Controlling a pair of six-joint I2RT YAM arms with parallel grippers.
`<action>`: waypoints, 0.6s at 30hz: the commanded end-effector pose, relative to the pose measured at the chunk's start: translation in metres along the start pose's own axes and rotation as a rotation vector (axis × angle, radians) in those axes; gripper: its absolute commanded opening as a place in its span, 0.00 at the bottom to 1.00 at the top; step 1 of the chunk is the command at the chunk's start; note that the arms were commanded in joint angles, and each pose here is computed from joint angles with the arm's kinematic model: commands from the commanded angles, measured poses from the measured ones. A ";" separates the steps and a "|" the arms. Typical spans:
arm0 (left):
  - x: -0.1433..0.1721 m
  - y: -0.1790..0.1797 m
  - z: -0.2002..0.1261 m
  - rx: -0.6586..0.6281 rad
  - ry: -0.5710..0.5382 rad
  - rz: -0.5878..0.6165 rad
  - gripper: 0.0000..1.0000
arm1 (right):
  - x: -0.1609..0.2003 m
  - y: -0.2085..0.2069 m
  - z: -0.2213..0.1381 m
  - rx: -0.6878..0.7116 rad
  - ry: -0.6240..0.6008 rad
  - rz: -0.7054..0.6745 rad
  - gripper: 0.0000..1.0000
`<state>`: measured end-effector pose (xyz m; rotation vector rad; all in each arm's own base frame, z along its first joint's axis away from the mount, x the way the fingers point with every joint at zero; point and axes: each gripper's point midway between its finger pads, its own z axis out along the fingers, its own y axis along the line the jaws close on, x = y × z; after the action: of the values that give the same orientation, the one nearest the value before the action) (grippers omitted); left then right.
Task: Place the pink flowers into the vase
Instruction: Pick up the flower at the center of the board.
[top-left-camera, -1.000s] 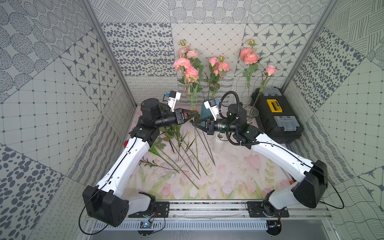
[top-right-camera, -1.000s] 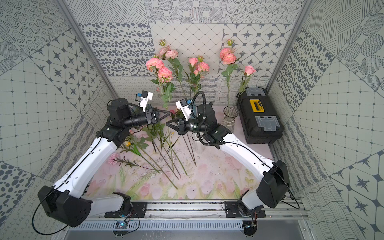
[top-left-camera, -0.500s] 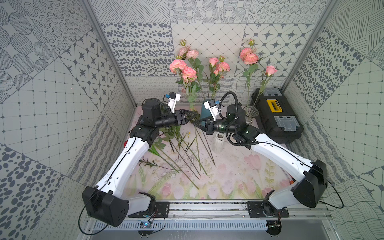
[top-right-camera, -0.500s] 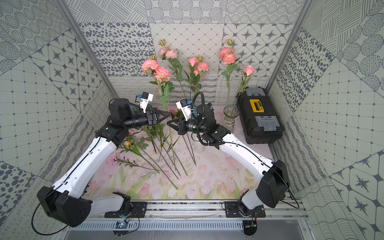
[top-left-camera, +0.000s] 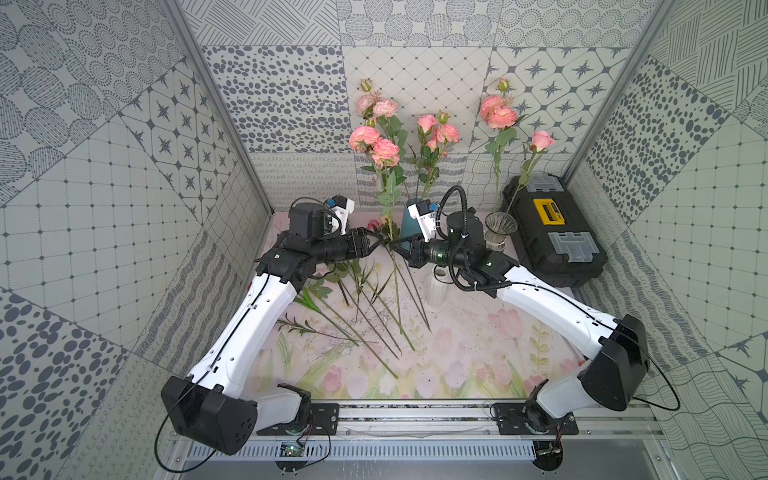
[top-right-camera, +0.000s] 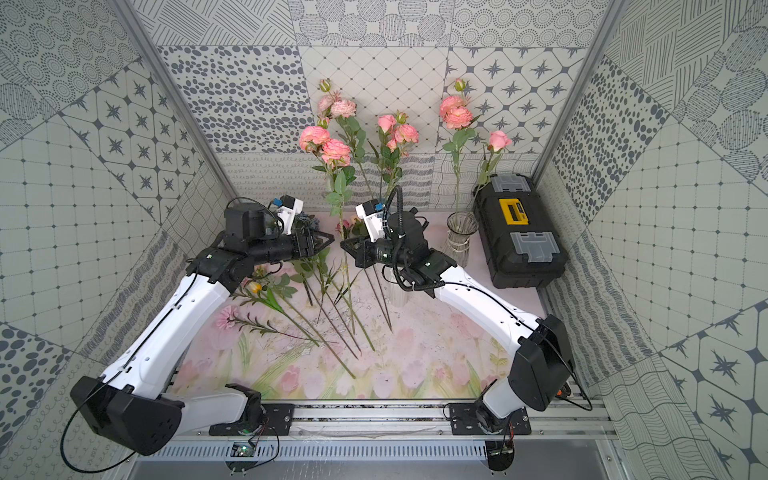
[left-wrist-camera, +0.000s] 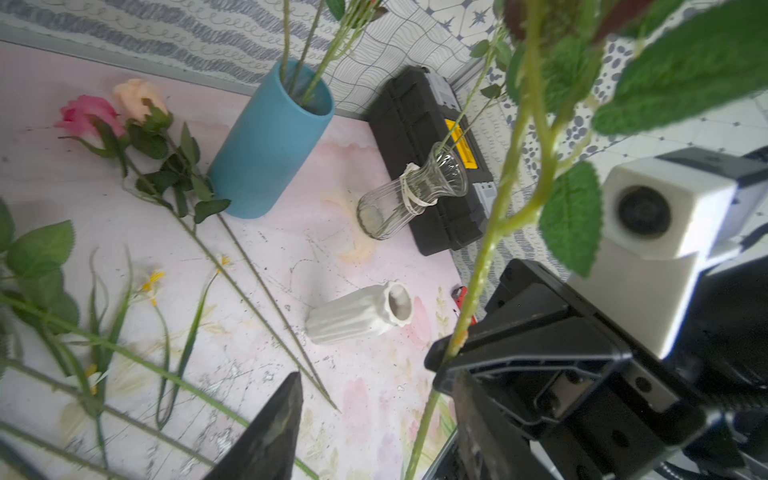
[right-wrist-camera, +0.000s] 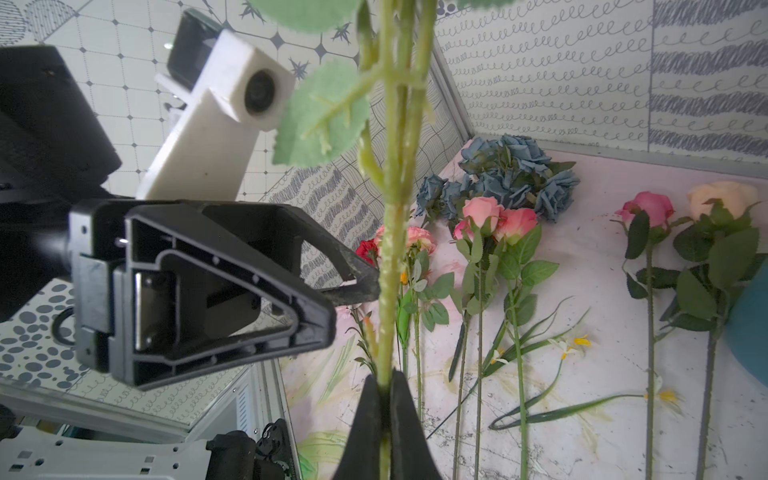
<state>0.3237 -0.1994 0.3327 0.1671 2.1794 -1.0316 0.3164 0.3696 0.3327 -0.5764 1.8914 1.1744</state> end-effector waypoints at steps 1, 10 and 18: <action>0.011 0.053 -0.025 -0.321 0.020 0.039 0.58 | -0.004 -0.003 0.002 0.037 -0.035 -0.051 0.00; 0.013 0.126 -0.048 -0.593 0.030 -0.095 0.55 | 0.002 -0.008 0.004 0.140 -0.044 -0.126 0.00; 0.018 0.176 -0.071 -0.775 0.021 -0.140 0.54 | 0.006 -0.010 0.004 0.233 -0.050 -0.208 0.00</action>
<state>0.3474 -0.0699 0.2592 -0.2715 2.4163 -0.4185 0.3179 0.3734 0.3131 -0.5963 1.8976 0.8969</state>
